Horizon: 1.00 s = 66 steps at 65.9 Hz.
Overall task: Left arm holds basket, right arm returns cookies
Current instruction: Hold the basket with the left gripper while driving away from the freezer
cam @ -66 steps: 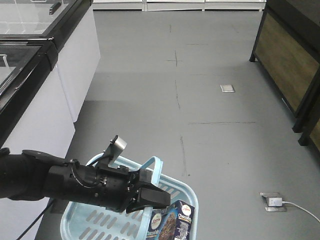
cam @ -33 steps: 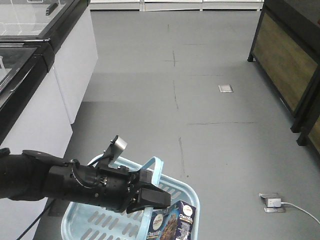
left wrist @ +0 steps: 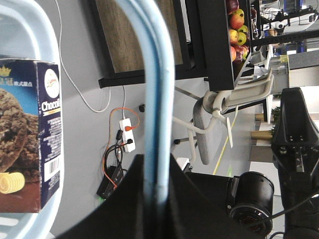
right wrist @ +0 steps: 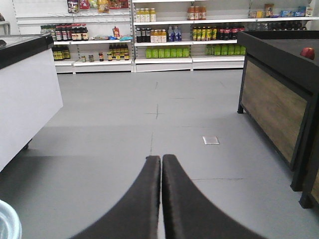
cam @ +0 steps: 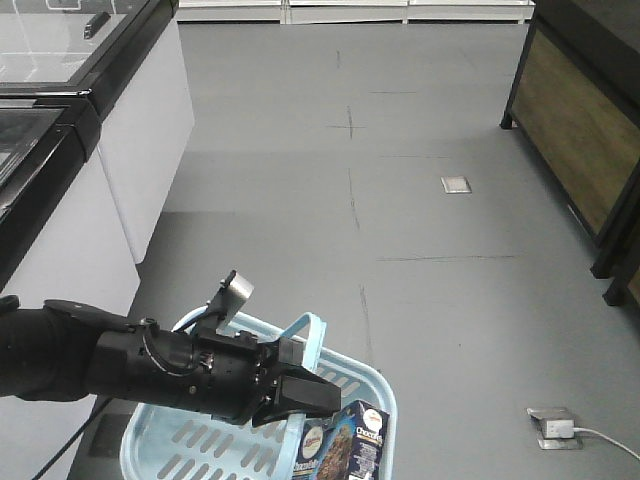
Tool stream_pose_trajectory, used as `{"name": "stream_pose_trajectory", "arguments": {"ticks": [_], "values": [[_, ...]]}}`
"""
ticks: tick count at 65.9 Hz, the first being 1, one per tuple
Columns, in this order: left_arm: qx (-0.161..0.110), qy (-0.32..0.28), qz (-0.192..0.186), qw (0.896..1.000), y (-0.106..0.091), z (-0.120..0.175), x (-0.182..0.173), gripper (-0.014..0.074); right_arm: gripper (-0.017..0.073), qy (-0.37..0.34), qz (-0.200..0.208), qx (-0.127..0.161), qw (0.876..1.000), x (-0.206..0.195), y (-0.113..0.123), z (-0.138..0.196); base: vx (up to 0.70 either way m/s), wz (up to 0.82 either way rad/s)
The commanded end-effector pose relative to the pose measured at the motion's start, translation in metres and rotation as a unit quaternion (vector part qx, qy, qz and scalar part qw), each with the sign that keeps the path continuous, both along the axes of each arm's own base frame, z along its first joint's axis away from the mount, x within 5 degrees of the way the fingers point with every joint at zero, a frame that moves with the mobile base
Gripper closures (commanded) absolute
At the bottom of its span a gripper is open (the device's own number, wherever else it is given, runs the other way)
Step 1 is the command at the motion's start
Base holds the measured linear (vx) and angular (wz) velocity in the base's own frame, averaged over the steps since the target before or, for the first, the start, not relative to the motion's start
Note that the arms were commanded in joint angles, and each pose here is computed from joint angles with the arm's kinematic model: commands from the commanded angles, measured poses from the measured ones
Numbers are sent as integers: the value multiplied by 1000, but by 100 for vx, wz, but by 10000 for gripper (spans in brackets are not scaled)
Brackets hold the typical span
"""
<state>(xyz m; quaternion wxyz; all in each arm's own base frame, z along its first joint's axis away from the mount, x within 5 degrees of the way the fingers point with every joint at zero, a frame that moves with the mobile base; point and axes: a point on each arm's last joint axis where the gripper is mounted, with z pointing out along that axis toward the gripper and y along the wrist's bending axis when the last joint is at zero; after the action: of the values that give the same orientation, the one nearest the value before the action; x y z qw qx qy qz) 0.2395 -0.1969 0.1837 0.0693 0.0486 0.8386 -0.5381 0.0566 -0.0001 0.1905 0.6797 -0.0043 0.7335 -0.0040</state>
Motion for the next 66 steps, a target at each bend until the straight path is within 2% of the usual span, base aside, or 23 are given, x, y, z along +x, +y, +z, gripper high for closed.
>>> {"name": "stream_pose_trajectory", "arguments": {"ticks": [1, 66], "values": [[-62, -21, -8, 998, -5, 28, -3, 601, 568, -45, 1, -3, 999, -1, 0, 8, 16, 2], [-63, -21, -8, 998, -5, 28, -3, 601, 568, -45, 1, -3, 999, -1, 0, 8, 23, -8]]}}
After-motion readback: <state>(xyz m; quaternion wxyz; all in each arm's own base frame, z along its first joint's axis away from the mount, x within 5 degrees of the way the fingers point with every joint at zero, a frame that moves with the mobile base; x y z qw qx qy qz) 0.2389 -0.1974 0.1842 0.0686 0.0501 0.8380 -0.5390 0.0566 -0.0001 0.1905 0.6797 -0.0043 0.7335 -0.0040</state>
